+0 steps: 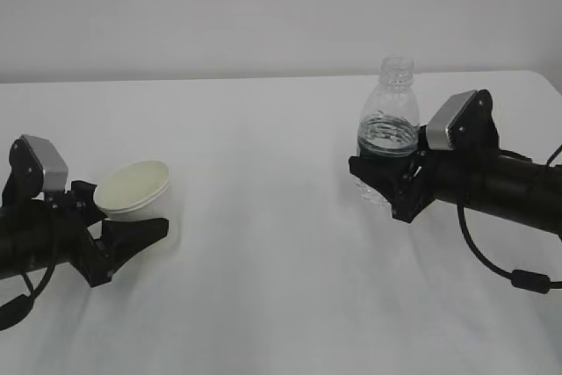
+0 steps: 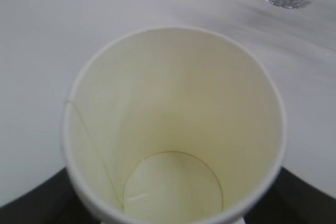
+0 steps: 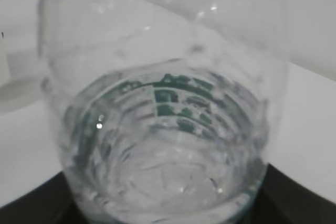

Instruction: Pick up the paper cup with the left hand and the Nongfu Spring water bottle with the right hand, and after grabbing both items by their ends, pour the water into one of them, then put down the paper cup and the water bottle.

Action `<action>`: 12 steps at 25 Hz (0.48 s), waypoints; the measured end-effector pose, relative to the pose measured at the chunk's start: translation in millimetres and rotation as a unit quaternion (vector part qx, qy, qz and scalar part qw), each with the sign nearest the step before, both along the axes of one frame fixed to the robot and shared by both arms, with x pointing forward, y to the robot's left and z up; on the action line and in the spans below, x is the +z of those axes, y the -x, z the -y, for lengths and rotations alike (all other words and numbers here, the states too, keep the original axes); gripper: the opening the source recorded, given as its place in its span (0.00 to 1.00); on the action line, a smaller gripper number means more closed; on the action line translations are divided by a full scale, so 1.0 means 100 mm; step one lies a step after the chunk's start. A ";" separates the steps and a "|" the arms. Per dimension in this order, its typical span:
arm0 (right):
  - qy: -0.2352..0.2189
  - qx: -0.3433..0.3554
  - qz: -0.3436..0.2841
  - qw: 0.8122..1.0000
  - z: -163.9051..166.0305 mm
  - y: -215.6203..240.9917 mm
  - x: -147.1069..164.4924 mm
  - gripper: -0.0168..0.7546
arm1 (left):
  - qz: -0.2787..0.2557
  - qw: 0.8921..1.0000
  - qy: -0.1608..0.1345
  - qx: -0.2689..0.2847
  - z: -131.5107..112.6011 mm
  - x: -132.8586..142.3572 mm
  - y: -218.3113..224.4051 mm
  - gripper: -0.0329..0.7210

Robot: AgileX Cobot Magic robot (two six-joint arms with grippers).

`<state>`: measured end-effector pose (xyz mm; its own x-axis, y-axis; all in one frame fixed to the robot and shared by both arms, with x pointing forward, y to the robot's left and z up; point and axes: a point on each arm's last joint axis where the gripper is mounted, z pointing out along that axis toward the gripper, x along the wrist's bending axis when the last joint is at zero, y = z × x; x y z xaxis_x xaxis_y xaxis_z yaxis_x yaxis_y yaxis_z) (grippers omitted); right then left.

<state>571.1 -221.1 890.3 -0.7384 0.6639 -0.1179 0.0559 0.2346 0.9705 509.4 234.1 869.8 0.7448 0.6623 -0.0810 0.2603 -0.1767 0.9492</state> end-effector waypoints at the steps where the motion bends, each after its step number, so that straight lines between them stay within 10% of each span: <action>1: 0.002 0.004 0.000 1.000 0.00 0.01 0.00 0.63 | 0.000 1.000 0.000 -0.005 0.01 0.01 0.01 0.71; 12: 0.009 0.022 0.001 1.000 -0.02 0.03 -0.01 0.63 | 0.008 0.998 0.012 -0.055 0.21 0.17 0.08 0.71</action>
<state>568.2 -218.8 889.6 -0.7665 0.6288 -0.1308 0.0432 0.2537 0.9663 501.3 213.0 886.6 0.8146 0.5740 -0.0831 0.2245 -0.1799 0.9577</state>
